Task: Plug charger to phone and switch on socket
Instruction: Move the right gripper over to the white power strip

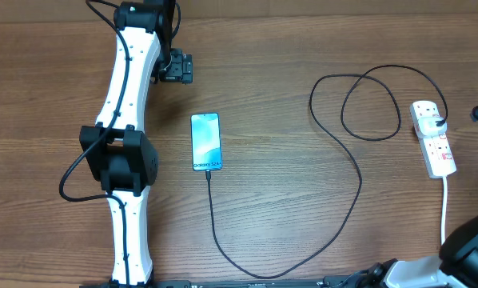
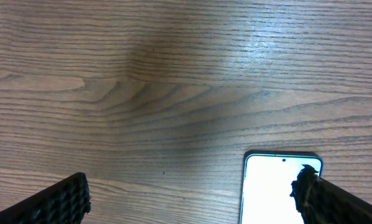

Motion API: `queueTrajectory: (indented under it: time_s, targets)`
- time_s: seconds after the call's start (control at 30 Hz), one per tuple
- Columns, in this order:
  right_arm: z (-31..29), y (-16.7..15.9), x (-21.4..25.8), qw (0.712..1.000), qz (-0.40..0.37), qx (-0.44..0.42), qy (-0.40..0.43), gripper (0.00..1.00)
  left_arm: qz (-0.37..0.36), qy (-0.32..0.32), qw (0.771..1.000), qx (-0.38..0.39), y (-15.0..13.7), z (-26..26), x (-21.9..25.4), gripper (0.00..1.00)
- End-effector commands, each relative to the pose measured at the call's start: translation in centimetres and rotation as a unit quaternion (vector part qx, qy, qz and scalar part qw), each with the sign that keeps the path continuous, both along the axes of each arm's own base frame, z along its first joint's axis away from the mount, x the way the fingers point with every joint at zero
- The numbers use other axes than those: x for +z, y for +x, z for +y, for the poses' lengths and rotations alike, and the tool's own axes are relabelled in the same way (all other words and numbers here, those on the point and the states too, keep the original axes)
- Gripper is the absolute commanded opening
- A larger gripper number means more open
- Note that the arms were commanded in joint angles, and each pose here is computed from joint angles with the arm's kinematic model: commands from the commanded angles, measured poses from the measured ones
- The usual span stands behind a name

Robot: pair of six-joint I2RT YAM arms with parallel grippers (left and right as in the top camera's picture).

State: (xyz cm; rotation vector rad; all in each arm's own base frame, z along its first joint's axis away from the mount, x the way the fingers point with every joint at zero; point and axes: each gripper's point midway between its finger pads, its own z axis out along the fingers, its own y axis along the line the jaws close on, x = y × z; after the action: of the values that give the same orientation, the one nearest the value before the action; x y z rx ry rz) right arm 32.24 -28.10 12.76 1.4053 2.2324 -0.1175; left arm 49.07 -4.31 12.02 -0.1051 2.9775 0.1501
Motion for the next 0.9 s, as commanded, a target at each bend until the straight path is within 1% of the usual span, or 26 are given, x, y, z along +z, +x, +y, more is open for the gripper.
queueTrajectory:
  time_s: [0.0,0.23,0.33,0.47,0.57,0.73,0.87]
  targets:
    - [-1.2,-0.8,-1.1,0.999,0.042,0.007,-0.028,1.0,-0.014,0.003,1.0,0.008,0.2,0.1,0.9,1.0]
    - [-1.5,-0.9,-1.5,0.998,0.05,0.002,-0.032,1.0,-0.014,0.003,1.0,0.008,0.2,0.1,0.9,1.0]
    - [-2.0,-0.8,-2.6,0.998,0.061,-0.001,-0.035,1.0,-0.014,0.003,1.0,0.008,0.2,0.1,0.9,1.0]
    - [-2.0,-0.3,-4.5,0.993,0.088,0.065,-0.039,1.0,-0.014,0.003,1.0,0.008,0.2,0.1,0.9,1.0]
    - [-1.6,0.3,-5.3,0.991,0.086,0.095,-0.031,1.0,-0.014,0.003,1.0,0.008,0.2,0.1,0.9,1.0]
    - [-1.7,0.7,-5.2,0.992,0.077,0.098,-0.032,1.0,-0.014,0.003,1.0,0.008,0.2,0.1,0.9,1.0]
    - [-1.8,0.9,-5.2,0.988,0.084,0.125,-0.044,1.0,-0.014,0.003,1.0,0.008,0.2,0.1,0.9,1.0]
